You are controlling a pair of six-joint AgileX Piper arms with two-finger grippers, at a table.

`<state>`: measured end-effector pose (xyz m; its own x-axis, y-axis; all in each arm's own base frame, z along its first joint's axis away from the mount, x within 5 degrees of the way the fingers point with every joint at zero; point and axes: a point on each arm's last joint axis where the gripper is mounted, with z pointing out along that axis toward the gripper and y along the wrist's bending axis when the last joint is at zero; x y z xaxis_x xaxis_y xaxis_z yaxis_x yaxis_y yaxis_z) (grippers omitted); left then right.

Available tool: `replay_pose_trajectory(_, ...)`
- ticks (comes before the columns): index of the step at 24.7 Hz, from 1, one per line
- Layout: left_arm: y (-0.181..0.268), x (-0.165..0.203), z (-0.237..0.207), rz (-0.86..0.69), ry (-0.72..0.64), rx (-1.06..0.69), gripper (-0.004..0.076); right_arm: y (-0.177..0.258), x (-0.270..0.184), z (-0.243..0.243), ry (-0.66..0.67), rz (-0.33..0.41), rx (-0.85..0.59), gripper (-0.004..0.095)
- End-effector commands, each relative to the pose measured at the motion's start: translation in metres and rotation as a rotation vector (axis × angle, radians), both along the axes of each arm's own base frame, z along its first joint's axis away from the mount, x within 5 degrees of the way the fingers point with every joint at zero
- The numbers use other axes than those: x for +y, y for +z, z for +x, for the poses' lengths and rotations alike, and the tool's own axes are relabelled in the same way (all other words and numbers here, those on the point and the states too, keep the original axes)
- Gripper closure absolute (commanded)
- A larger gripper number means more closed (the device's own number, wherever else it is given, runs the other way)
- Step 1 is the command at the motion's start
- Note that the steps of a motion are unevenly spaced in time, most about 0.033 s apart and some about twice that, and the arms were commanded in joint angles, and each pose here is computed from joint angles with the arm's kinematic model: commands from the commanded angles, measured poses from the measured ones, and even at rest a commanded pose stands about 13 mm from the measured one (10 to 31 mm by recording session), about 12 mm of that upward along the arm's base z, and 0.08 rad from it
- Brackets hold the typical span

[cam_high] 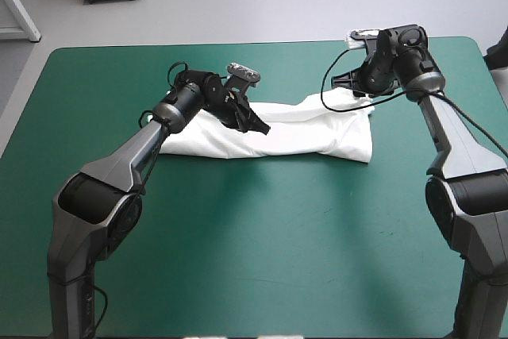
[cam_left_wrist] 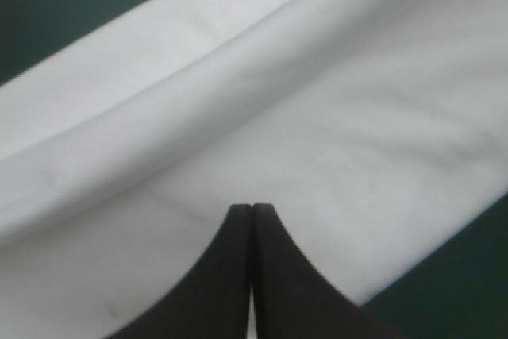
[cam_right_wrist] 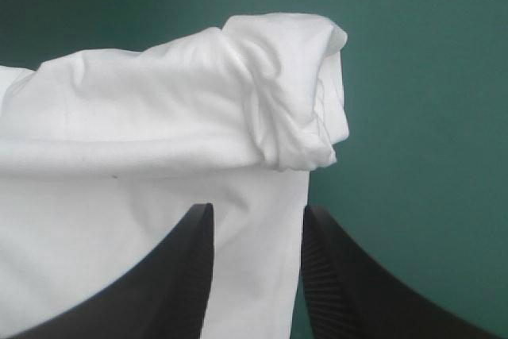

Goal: Fold the cloth

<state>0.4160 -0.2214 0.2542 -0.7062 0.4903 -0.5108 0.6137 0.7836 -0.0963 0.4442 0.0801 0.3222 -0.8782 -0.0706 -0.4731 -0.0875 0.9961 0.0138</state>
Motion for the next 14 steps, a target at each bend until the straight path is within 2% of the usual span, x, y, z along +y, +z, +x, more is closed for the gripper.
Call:
replay_pose_trajectory(1, 0.030, -0.003, -0.003, -0.070, 0.006, -0.068, 0.0746, 0.046, -0.008, -0.012, -0.012, 0.014, -0.147, 0.0561)
replay_pose_trajectory(8, 0.000, -0.008, 0.005, -0.060, 0.014, -0.009, 0.0746, 0.045, -0.023, -0.011, -0.066, 0.039, -0.136, 0.0561)
replay_pose_trajectory(10, -0.011, -0.009, 0.008, -0.051, 0.017, 0.016, 0.0746, 0.045, -0.034, -0.010, -0.094, 0.077, -0.122, 0.0561)
replay_pose_trajectory(12, -0.016, -0.010, 0.009, -0.050, 0.018, 0.027, 0.0746, 0.045, -0.045, -0.009, -0.105, 0.146, -0.119, 0.0560)
replay_pose_trajectory(13, -0.017, -0.010, 0.009, -0.051, 0.019, 0.029, 0.0746, 0.045, -0.052, -0.007, -0.079, 0.210, -0.117, 0.0534)
replay_pose_trajectory(14, -0.017, -0.010, 0.009, -0.051, 0.019, 0.029, 0.0746, 0.044, -0.057, -0.006, -0.078, 0.239, -0.112, 0.0509)
